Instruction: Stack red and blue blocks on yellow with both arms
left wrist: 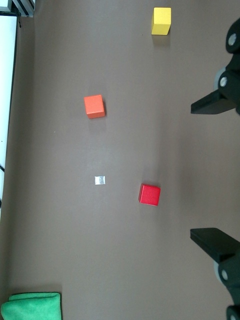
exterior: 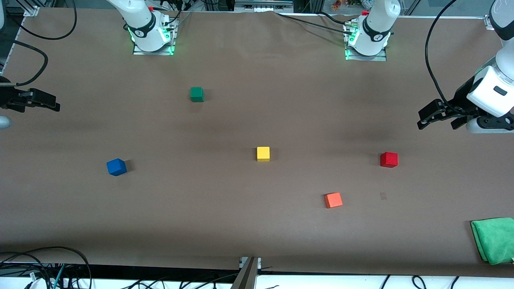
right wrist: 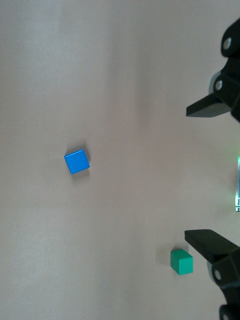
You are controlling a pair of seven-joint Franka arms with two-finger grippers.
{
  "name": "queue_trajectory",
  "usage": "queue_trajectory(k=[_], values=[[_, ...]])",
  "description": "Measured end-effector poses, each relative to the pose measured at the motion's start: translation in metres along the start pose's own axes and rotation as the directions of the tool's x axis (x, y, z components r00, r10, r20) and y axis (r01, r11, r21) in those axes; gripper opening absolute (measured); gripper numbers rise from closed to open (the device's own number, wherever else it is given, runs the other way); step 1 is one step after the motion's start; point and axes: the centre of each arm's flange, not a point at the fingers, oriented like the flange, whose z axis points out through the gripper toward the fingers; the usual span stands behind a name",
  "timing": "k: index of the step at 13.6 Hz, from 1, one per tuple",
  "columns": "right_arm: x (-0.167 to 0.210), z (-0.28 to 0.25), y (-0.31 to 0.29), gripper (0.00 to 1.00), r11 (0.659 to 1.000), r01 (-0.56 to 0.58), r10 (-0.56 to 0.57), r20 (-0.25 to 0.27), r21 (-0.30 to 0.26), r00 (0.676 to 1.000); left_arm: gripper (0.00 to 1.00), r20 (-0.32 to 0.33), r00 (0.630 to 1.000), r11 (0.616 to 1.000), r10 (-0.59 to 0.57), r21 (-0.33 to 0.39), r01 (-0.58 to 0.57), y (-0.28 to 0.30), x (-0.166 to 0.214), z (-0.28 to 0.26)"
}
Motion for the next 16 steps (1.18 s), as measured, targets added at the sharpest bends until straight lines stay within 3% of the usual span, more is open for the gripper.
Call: queue_trajectory(k=[16], values=[[0.0006,0.0008,0.0,1.0,1.0,0.0,0.0,0.001,0.0,1.0,1.0,0.028,1.0,1.0,0.001,0.003,-0.001,0.0002,-0.0031,0.0022]])
